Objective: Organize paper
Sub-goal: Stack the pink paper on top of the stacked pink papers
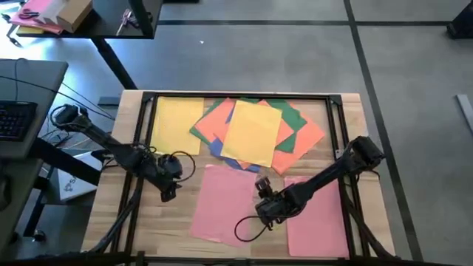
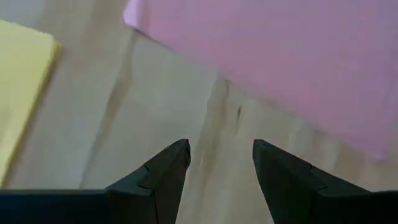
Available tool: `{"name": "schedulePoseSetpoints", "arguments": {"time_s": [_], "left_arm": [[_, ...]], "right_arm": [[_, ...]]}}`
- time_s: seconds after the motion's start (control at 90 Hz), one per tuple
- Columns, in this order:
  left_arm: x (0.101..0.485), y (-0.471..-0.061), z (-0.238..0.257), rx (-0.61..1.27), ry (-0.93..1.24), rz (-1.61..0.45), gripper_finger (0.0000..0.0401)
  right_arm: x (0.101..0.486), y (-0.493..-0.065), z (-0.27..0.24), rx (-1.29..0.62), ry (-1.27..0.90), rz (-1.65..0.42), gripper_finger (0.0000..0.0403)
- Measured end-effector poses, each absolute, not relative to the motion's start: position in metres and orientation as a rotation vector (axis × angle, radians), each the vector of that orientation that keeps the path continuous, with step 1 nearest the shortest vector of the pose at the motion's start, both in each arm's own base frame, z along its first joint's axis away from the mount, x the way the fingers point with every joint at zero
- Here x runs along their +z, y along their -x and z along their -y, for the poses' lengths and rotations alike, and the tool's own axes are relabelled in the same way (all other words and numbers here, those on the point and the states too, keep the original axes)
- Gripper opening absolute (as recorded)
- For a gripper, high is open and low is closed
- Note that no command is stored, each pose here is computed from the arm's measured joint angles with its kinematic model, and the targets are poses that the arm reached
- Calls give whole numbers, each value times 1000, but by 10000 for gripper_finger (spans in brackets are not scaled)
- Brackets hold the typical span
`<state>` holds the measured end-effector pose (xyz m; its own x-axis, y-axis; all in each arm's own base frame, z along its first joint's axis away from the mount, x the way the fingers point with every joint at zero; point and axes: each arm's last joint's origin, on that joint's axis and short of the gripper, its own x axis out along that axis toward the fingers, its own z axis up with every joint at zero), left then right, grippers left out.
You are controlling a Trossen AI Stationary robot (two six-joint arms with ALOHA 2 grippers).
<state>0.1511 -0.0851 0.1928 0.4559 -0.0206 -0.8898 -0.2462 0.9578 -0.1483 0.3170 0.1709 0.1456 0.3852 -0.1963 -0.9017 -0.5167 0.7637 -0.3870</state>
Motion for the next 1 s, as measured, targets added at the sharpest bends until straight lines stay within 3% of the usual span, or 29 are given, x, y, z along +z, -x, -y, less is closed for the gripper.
{"name": "schedulePoseSetpoints", "arguments": {"time_s": [0.2, 0.5, 0.844, 1.0], "left_arm": [[160, -162, 109, 50, 128, -1145, 172], [122, -168, 128, 45, -128, -1214, 172], [115, -176, 133, 41, -99, -1129, 172], [116, -181, 136, 12, -81, -1065, 172]], "right_arm": [[120, -320, -178, 240, 798, -1207, 144], [117, -318, -184, 191, 814, -1184, 144], [117, -321, -190, 230, 849, -1122, 144], [116, -337, -195, 267, 840, -978, 144]]}}
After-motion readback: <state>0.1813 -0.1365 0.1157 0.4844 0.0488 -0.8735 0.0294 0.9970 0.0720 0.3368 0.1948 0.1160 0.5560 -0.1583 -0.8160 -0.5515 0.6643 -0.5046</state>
